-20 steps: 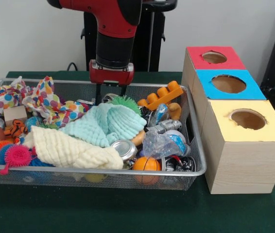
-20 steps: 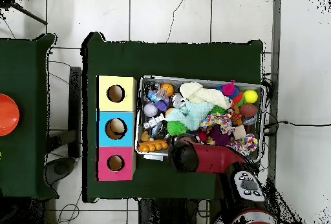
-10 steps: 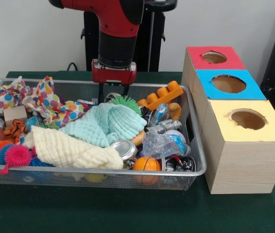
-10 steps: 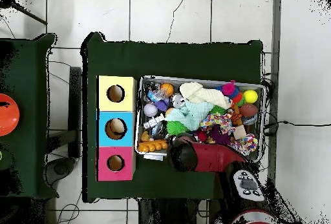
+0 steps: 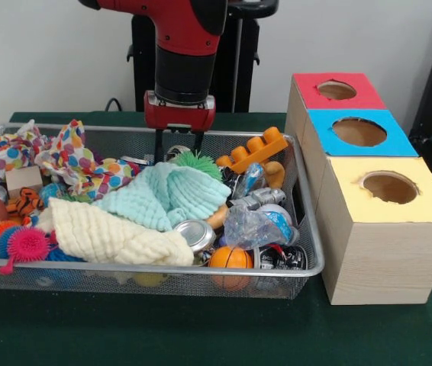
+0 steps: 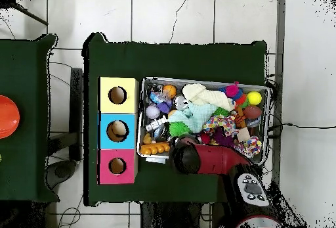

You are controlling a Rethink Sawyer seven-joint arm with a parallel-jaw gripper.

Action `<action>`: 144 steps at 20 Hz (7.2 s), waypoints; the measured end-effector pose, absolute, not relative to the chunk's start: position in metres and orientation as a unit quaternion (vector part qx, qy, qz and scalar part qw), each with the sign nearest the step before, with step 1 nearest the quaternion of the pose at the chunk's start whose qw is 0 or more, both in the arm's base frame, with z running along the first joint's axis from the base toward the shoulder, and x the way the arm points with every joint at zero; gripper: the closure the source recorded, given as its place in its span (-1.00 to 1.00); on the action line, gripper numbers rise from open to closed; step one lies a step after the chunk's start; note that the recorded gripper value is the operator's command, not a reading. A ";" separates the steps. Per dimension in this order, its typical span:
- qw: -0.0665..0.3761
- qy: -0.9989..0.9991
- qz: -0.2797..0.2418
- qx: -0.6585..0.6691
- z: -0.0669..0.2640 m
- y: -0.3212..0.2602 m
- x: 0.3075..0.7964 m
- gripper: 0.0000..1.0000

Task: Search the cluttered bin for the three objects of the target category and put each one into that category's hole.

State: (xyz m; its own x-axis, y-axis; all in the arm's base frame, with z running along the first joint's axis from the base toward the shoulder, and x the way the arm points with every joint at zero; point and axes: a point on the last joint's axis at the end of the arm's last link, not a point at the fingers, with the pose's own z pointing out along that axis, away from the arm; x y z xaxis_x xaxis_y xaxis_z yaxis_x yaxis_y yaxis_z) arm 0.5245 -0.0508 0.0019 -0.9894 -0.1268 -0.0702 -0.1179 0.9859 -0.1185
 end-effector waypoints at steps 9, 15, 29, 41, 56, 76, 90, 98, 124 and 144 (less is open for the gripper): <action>0.037 0.996 -0.056 -0.061 0.001 -0.050 0.524 -1.00; 0.035 0.996 -0.055 -0.064 -0.001 -0.047 0.523 -1.00; 0.030 0.995 -0.053 -0.079 -0.004 -0.029 0.522 -1.00; -0.040 0.997 -0.053 -0.034 0.064 -0.038 0.534 -1.00; -0.034 0.998 -0.044 0.002 0.129 -0.030 0.556 -1.00; -0.023 0.998 -0.037 -0.034 0.111 0.007 0.588 -1.00; -0.028 0.998 -0.039 -0.049 0.107 0.022 0.642 -1.00; -0.030 0.998 -0.035 -0.043 0.109 0.024 0.673 -1.00; -0.024 0.997 -0.015 -0.074 0.052 0.100 0.712 -1.00; -0.030 0.999 -0.014 -0.021 0.036 0.020 0.714 -1.00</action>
